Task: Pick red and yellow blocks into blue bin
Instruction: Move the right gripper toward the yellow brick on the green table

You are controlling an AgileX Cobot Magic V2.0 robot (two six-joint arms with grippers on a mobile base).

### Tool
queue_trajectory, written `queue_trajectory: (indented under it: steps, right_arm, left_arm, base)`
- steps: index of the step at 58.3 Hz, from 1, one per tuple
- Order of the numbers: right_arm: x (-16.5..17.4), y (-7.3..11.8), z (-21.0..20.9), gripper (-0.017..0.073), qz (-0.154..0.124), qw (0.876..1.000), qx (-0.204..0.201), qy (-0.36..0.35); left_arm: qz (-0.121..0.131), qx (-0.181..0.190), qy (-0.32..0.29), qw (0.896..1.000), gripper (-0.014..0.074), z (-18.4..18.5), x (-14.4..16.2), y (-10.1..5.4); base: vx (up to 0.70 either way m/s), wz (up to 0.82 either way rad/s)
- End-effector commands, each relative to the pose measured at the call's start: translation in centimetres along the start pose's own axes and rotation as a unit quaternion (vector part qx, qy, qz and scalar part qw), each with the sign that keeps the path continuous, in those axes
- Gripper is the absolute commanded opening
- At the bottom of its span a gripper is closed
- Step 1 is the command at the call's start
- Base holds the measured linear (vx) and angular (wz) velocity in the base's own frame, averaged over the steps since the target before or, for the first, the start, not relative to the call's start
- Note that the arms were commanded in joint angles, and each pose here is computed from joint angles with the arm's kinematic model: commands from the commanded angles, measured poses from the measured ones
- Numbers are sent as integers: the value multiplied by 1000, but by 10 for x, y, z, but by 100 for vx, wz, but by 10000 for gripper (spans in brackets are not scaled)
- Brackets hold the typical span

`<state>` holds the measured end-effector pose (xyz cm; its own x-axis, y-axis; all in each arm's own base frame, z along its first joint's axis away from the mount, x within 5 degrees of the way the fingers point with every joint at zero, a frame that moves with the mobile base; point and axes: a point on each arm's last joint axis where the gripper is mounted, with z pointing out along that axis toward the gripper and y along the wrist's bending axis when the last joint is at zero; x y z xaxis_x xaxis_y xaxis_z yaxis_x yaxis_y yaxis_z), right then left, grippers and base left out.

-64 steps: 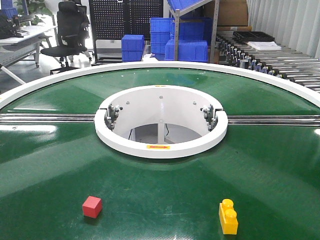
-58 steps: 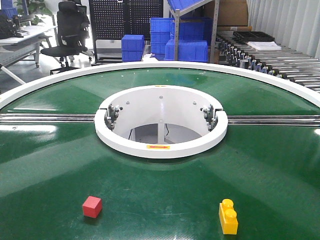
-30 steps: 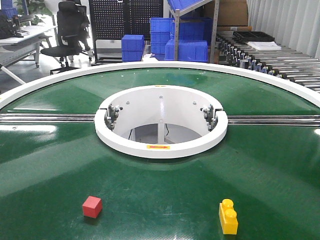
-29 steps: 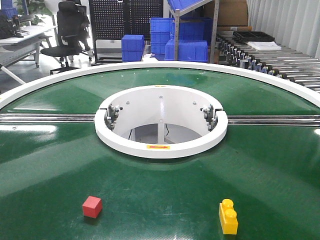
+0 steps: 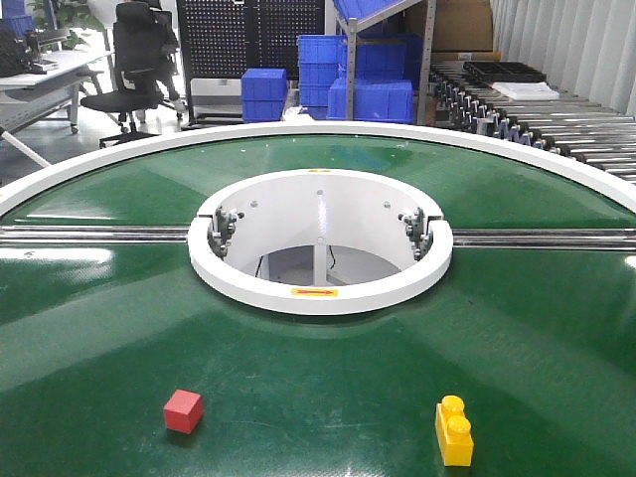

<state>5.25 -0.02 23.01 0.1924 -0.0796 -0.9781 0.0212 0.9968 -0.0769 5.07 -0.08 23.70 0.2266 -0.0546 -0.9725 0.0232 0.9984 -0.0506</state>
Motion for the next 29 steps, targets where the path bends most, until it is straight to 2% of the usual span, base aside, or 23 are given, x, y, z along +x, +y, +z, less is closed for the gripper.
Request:
queue_trajectory:
  steps: [1, 8, 12, 18, 23, 29]
  right_arm:
    - [-43, -3, -5, -10, -6, 997, 5, -76]
    - [-79, -7, -7, -10, -15, 998, 10, -53]
    - [-96, -9, -3, -10, -19, 1000, 11, -11]
    - [-111, -12, 8, -10, -50, 996, 7, 66]
    - [-114, -12, 22, -10, -73, 988, -2, 137]
    - [-106, -12, 39, -10, -68, 973, -12, 219]
  left_arm:
    - [-11, 10, -102, 995, -6, -5, -46, -3]
    - [-9, 3, -87, 996, -6, -13, -83, -4]
    - [-1, -5, -53, 999, -6, -15, -107, -4]
    - [18, -16, 26, 999, -6, -6, -126, -4]
    - [21, -23, 105, 994, -6, 6, -132, -3]
    - [20, -30, 196, 980, -6, 21, -124, -2]
  base:
    - [0, 0]
    - [0, 0]
    - [0, 0]
    - [0, 0]
    - [0, 0]
    - [0, 0]
